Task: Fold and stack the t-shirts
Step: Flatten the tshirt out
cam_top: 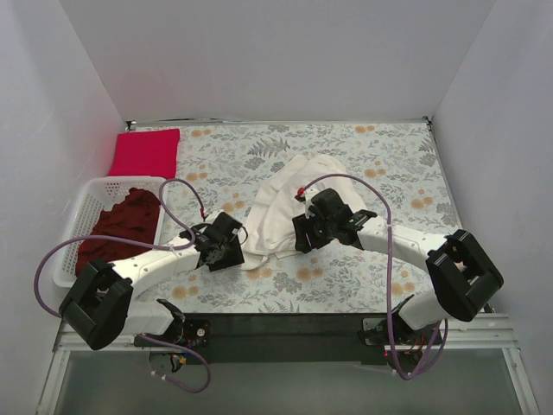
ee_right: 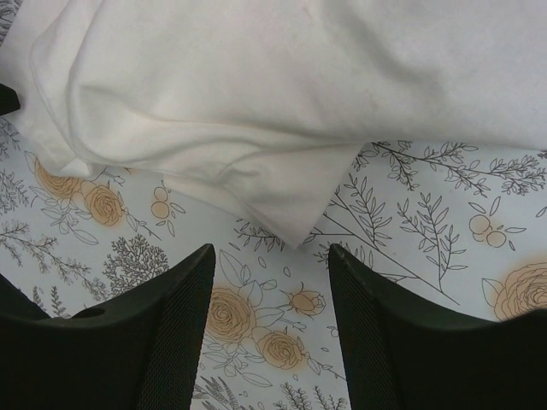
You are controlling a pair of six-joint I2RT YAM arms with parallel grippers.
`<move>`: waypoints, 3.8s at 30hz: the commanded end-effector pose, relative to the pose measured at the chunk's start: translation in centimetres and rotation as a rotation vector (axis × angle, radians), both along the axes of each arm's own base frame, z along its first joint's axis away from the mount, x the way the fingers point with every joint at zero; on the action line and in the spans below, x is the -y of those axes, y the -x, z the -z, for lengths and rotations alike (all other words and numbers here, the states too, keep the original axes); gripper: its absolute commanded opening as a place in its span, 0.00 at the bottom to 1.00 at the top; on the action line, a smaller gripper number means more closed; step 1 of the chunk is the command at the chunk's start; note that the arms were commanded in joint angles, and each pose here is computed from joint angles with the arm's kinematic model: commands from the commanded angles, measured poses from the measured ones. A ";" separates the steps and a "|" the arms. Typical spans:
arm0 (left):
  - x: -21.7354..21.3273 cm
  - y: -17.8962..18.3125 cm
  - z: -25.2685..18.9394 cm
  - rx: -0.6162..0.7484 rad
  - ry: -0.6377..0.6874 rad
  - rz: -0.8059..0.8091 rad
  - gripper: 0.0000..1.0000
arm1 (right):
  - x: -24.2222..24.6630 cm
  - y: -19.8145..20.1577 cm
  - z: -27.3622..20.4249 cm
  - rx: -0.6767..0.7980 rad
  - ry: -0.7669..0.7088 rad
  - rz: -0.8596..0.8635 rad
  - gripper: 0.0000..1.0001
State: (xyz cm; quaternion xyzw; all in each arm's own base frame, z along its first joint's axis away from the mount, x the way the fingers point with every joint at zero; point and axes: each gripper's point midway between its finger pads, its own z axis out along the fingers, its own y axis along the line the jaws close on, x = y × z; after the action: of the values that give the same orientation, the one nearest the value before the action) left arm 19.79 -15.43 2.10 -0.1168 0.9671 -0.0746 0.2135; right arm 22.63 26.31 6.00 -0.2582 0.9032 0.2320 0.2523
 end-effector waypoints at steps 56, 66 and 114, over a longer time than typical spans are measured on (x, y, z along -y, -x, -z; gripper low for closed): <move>-10.3 -11.1 -14.9 0.575 -0.029 -0.191 0.00 | 10.6 4.3 -17.0 0.178 -0.143 0.022 0.54; -11.9 -10.5 -11.5 0.559 -0.089 -0.255 0.00 | 15.8 -5.3 -7.6 0.133 0.100 0.509 0.54; -10.8 -11.0 -10.0 0.510 -0.074 -0.196 0.00 | 11.8 -8.8 -3.9 0.174 -0.241 0.327 0.60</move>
State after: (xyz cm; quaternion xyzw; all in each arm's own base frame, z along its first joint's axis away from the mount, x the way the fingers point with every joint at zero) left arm 30.24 -4.77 11.23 -0.1802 0.8763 -0.0439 0.4447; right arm 30.50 13.54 7.29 -0.0558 0.9135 0.2442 0.3206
